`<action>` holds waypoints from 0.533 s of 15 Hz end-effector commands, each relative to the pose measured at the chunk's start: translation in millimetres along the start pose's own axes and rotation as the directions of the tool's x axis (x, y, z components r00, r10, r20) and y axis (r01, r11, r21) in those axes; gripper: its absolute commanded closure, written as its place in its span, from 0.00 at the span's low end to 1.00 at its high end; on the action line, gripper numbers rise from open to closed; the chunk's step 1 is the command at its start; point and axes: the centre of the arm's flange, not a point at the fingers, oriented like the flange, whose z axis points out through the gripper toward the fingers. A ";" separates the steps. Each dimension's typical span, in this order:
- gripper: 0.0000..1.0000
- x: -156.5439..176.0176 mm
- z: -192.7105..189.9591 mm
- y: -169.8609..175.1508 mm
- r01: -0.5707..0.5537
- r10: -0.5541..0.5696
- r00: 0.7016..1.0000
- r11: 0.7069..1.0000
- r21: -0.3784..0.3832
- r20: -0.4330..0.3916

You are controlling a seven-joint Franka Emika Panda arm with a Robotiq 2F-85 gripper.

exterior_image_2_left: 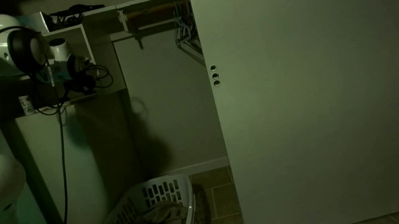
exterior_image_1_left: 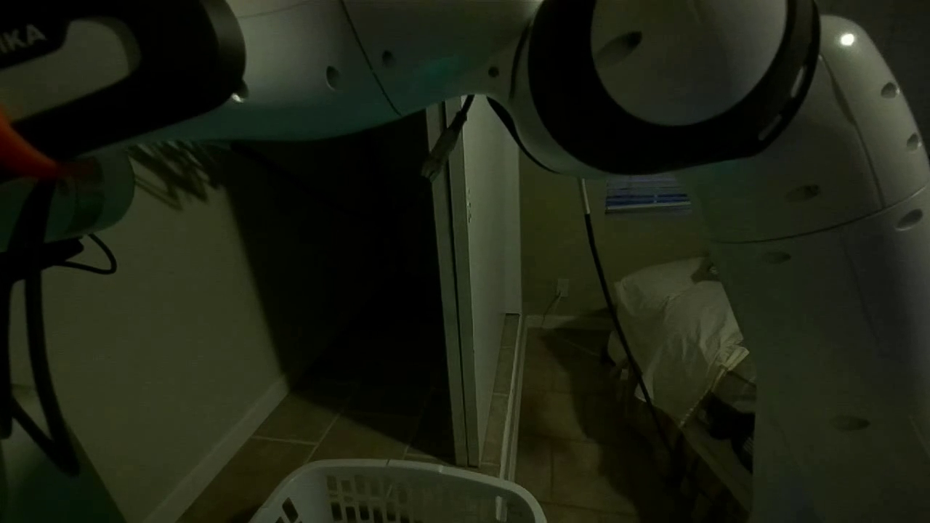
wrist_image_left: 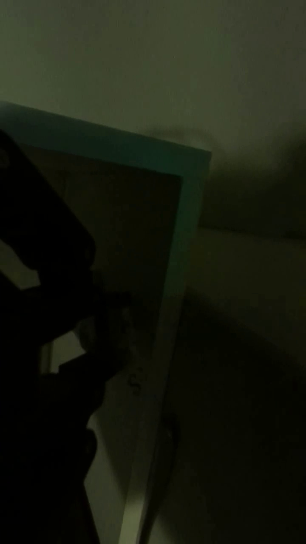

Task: Move the black object from the bottom shelf to the middle shelf.

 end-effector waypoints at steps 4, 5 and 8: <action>0.93 -5.9 -71.7 -15.9 -0.007 0.006 1.000 0.999 -0.032 -0.016; 0.93 -11.4 -82.6 -17.9 -0.011 0.011 1.000 0.999 -0.038 -0.010; 0.93 -39.6 -111.4 -25.2 -0.001 0.002 1.000 0.998 -0.061 0.009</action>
